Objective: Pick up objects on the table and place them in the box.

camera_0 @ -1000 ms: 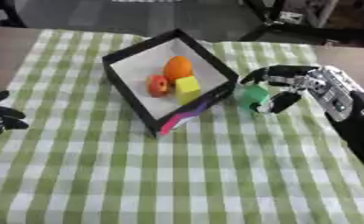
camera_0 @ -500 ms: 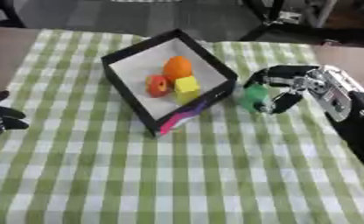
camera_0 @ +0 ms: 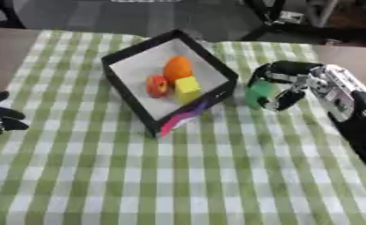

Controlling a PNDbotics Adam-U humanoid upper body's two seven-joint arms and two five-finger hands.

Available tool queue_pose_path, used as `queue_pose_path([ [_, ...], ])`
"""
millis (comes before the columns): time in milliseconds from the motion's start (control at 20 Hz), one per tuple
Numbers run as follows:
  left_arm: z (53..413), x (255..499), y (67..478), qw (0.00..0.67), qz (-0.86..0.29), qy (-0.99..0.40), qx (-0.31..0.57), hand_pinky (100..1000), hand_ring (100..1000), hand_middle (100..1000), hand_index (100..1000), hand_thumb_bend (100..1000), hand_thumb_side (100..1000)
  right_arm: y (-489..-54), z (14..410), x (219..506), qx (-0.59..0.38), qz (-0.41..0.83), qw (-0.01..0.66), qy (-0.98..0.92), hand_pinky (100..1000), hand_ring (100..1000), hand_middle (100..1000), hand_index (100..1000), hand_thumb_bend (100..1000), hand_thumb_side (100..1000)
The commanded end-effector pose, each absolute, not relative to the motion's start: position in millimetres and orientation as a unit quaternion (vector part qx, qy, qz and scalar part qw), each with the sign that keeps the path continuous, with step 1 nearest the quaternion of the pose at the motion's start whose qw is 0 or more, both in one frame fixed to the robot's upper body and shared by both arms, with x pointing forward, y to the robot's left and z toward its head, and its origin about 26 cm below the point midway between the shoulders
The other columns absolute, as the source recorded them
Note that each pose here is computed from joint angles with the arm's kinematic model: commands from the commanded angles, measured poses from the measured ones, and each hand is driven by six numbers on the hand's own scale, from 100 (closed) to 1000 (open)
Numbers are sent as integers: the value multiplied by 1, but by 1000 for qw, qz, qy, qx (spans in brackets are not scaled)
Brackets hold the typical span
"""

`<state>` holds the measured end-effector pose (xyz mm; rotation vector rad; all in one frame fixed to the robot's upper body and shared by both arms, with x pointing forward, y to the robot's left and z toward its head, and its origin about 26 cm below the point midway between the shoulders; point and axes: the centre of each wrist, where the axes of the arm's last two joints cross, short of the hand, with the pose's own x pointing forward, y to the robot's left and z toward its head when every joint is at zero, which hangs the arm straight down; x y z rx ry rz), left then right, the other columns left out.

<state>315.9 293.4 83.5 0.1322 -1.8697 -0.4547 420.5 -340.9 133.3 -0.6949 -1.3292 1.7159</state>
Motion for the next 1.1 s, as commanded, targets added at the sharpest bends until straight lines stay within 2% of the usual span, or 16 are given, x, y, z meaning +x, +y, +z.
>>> queue_pose_path([
  [50, 90, 316, 296, 563, -194, -801, 65, 689, 544, 558, 916, 100, 1000, -349, 175, 419, -317, 655, 386, -567, 650, 402, 453, 571, 100, 100],
  [300, 89, 316, 296, 563, -195, -800, 65, 689, 544, 558, 915, 100, 1000, -344, 230, 424, -355, 621, 346, -607, 660, 406, 446, 563, 100, 100],
  [450, 88, 316, 295, 564, -197, -800, 61, 689, 544, 558, 916, 100, 1000, -329, 251, 437, -358, 601, 333, -632, 660, 397, 435, 557, 100, 100],
  [650, 89, 317, 291, 562, -201, -801, 54, 689, 545, 558, 916, 100, 1000, -296, 250, 463, -327, 590, 345, -653, 671, 405, 443, 565, 100, 100],
  [900, 89, 318, 287, 559, -203, -803, 46, 689, 544, 558, 916, 100, 1000, -254, 228, 486, -289, 615, 357, -641, 686, 427, 458, 595, 100, 100],
  [1000, 89, 318, 286, 558, -203, -803, 43, 689, 544, 558, 915, 100, 1000, -242, 217, 491, -279, 628, 360, -631, 728, 515, 526, 706, 100, 116],
  [1100, 89, 319, 285, 558, -203, -804, 42, 689, 544, 558, 915, 100, 1000, -232, 206, 495, -271, 638, 361, -624, 787, 636, 674, 842, 126, 294],
])
